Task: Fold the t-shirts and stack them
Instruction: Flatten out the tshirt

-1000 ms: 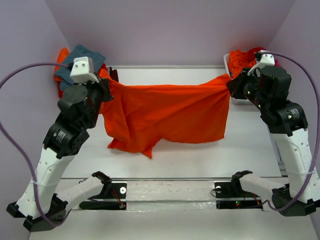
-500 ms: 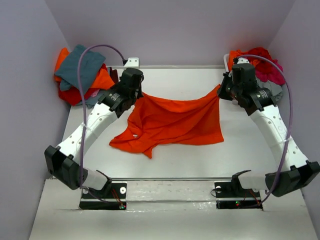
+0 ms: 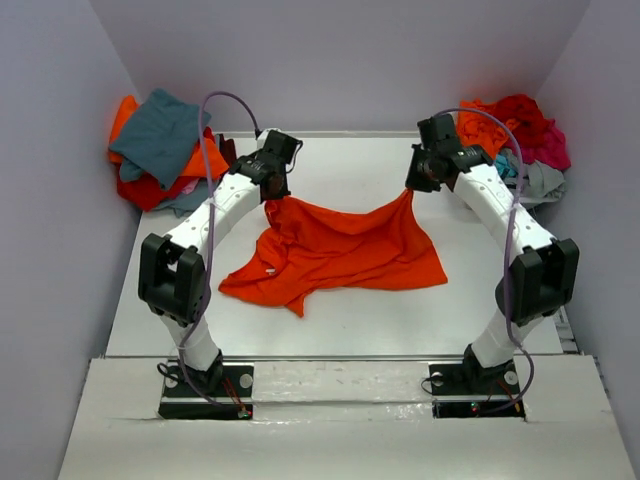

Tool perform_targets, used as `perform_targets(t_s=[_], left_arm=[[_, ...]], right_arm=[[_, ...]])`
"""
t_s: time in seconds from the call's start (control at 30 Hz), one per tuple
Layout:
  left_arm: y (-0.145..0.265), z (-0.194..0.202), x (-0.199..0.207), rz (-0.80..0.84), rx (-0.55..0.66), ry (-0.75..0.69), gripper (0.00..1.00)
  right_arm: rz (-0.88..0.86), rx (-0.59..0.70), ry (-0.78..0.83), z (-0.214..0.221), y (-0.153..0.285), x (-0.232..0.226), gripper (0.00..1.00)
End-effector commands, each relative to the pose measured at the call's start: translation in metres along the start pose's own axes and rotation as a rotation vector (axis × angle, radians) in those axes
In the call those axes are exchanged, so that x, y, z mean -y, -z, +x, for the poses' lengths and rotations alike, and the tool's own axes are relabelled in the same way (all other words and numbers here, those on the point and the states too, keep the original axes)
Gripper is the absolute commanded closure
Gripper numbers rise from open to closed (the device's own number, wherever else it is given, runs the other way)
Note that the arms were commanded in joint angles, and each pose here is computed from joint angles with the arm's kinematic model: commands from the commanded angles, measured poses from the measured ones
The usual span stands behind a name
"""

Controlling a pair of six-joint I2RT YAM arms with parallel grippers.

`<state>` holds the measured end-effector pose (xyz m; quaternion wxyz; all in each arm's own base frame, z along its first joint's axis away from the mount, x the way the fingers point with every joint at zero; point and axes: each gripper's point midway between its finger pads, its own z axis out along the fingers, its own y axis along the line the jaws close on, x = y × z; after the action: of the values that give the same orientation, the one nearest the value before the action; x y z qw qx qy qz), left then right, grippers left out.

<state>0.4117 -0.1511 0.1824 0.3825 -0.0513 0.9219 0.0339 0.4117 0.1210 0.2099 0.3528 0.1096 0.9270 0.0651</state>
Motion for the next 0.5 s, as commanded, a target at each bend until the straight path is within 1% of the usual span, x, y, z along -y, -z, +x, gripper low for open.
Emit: perform_targets(t_s=[0.0, 0.03, 0.07, 0.17, 0.2, 0.23, 0.27, 0.4, 0.43, 0.47], left_arm=[[-0.004, -0.022, -0.008, -0.007, 0.01, 0.068, 0.94], [-0.009, -0.024, -0.013, -0.018, 0.006, 0.07, 0.94], [-0.015, -0.026, -0.01, -0.023, 0.0, 0.058, 0.94], [-0.029, -0.033, -0.013, -0.041, -0.012, 0.06, 0.94], [-0.033, -0.035, -0.015, -0.047, -0.014, 0.065, 0.94], [-0.039, -0.037, -0.011, -0.046, -0.017, 0.062, 0.94], [-0.044, -0.04, -0.015, -0.054, -0.019, 0.07, 0.94], [-0.059, -0.047, -0.006, -0.054, -0.031, 0.051, 0.94], [-0.066, -0.05, -0.004, -0.058, -0.031, 0.038, 0.94], [-0.068, -0.053, -0.002, -0.06, -0.027, 0.033, 0.94]], right_arm=[[-0.039, 0.018, -0.047, -0.028, -0.015, -0.015, 0.93], [-0.048, 0.028, -0.049, -0.037, -0.017, -0.02, 0.93], [-0.029, -0.011, -0.042, -0.031, -0.032, -0.02, 0.93], [-0.031, -0.003, -0.059, -0.047, -0.043, -0.02, 0.93], [-0.022, -0.038, -0.066, -0.042, -0.057, -0.017, 0.93], [-0.037, -0.026, -0.076, -0.051, -0.056, -0.023, 0.93], [-0.03, -0.03, -0.088, -0.054, -0.061, -0.017, 0.93], [-0.032, -0.061, -0.12, -0.064, -0.078, -0.013, 0.93], [-0.02, -0.078, -0.124, -0.061, -0.089, -0.007, 0.93], [-0.015, -0.069, -0.132, -0.068, -0.09, -0.003, 0.93]])
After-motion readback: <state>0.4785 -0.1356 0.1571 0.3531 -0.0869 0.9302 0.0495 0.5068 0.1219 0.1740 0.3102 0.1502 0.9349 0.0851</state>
